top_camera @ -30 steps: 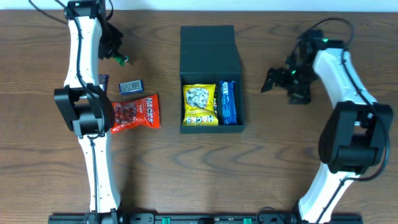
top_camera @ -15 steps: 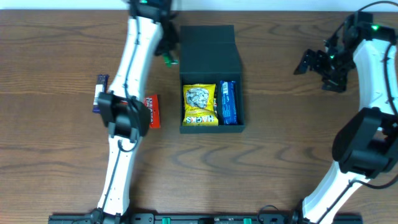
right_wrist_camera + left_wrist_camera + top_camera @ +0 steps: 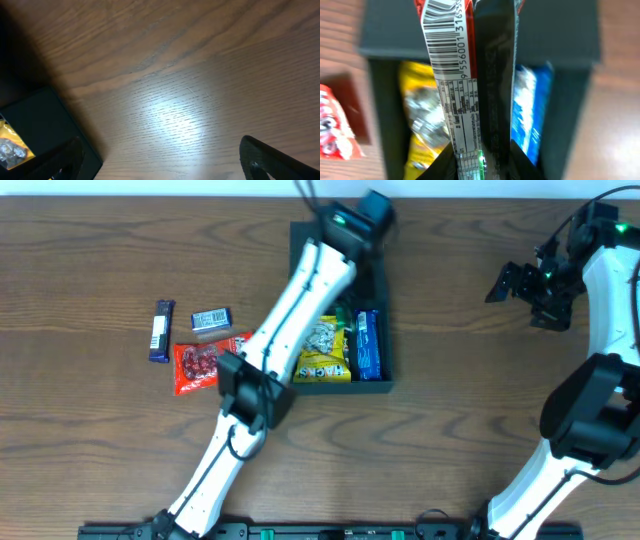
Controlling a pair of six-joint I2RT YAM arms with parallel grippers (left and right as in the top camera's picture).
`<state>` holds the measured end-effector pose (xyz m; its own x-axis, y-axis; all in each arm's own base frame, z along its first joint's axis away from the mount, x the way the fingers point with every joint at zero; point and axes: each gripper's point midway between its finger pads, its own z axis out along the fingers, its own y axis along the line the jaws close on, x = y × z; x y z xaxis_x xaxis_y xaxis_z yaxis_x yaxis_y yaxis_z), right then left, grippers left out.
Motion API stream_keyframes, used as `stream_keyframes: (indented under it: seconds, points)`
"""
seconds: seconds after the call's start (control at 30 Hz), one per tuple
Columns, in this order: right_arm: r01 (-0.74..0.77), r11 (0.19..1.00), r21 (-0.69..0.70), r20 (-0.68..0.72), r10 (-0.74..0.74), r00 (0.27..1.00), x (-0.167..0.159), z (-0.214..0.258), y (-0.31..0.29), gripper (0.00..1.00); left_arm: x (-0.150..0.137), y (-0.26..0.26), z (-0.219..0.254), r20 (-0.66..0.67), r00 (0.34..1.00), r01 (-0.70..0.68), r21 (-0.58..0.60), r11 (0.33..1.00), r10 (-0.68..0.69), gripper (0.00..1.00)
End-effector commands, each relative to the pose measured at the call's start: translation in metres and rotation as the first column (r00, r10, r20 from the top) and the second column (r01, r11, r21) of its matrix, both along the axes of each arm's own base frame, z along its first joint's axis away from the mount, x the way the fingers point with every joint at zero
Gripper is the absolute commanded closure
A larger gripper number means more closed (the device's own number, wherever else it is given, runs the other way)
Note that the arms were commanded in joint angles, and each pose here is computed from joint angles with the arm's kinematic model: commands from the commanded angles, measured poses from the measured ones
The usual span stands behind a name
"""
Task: Pack container
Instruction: 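Carry the green-and-white bar over the box with the left gripper, then lower the bar upright between yellow bag and blue bar, release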
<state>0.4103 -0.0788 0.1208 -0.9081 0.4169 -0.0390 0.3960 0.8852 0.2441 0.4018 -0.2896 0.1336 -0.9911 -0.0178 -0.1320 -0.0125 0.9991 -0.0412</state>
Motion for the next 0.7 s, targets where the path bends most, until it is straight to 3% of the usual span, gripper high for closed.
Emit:
stream_keyframes:
  seconds: [0.0,0.27,0.67]
  points:
    - [-0.005,1.000,-0.011,0.019,0.006,1.000,0.003,0.003,-0.008,0.01,-0.026,-0.005,-0.002,-0.052,0.997,0.067,0.060,0.996,-0.064,0.94]
    - [-0.005,1.000,-0.010,0.019,0.006,1.000,0.003,0.003,-0.008,0.01,-0.049,-0.006,-0.030,-0.151,0.982,0.133,0.136,0.982,-0.113,0.94]
    - [-0.006,1.000,-0.009,0.016,0.006,1.000,0.002,0.003,-0.008,0.01,-0.039,0.007,-0.057,-0.176,0.981,0.113,0.166,0.980,-0.083,0.94]
